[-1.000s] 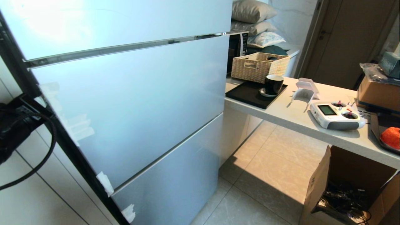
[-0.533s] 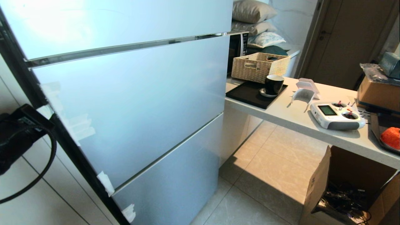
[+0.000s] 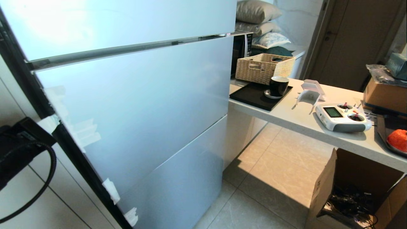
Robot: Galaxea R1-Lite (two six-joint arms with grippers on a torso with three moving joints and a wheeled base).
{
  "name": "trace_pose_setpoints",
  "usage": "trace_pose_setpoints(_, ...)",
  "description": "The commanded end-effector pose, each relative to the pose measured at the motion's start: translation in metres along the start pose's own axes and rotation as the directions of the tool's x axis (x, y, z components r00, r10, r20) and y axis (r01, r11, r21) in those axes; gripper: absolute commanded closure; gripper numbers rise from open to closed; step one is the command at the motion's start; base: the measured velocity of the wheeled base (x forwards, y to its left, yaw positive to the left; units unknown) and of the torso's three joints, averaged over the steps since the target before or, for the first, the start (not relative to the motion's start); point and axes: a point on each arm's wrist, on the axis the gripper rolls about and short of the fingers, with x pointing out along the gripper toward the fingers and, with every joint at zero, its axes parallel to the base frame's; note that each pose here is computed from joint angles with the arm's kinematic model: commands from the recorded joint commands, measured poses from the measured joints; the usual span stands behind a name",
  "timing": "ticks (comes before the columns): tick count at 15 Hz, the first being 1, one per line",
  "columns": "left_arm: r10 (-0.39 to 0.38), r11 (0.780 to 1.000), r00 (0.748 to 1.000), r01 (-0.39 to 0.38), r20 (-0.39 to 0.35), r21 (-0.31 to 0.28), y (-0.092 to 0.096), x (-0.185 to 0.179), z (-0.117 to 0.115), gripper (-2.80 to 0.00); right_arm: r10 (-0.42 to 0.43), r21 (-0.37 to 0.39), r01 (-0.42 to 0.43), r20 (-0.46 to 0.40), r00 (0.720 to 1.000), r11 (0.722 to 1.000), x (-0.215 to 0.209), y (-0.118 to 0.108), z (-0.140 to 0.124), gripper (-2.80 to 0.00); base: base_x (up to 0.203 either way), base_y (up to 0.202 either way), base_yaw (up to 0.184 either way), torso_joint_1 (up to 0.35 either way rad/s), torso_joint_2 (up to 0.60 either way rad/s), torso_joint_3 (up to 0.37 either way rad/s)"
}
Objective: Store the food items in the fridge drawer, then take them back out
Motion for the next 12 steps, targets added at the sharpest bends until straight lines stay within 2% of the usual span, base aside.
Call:
trace_pose_setpoints(1,-0.016,1.000,1.000,0.016,0.009,-0.005,-0.003,0.000,0.001,0.00,0.000,-0.001,0.000,0.000,1.000,1.000,0.000,0.000,0.000,0.00,0.000,0.000,0.000,0.000,0.00,0.000)
trace_pose_setpoints(5,-0.042,0.999,0.999,0.042,-0.003,-0.008,-0.006,-0.004,-0.002,0.00,0.000,-0.001,0.000,0.000,1.000,1.000,0.000,0.000,0.000,0.00,0.000,0.000,0.000,0.000,0.00,0.000)
trace_pose_setpoints(8,-0.163,0.987,0.986,0.163,-0.034,-0.017,-0.015,-0.017,-0.006,0.00,0.000,0.000,0.000,0.000,1.000,1.000,0.000,0.000,0.000,0.00,0.000,0.000,0.000,0.000,0.00,0.000)
trace_pose_setpoints(10,-0.258,0.966,0.965,0.257,-0.048,-0.025,-0.020,-0.029,-0.007,0.00,0.000,0.000,0.000,0.000,1.000,1.000,0.000,0.000,0.000,0.00,0.000,0.000,0.000,0.000,0.00,0.000)
trace_pose_setpoints(12,-0.389,0.921,0.919,0.387,-0.066,-0.041,-0.024,-0.048,-0.009,0.00,0.002,0.000,-0.002,0.000,1.000,1.000,0.000,0.000,0.000,0.00,0.000,0.000,0.000,0.000,0.00,0.000)
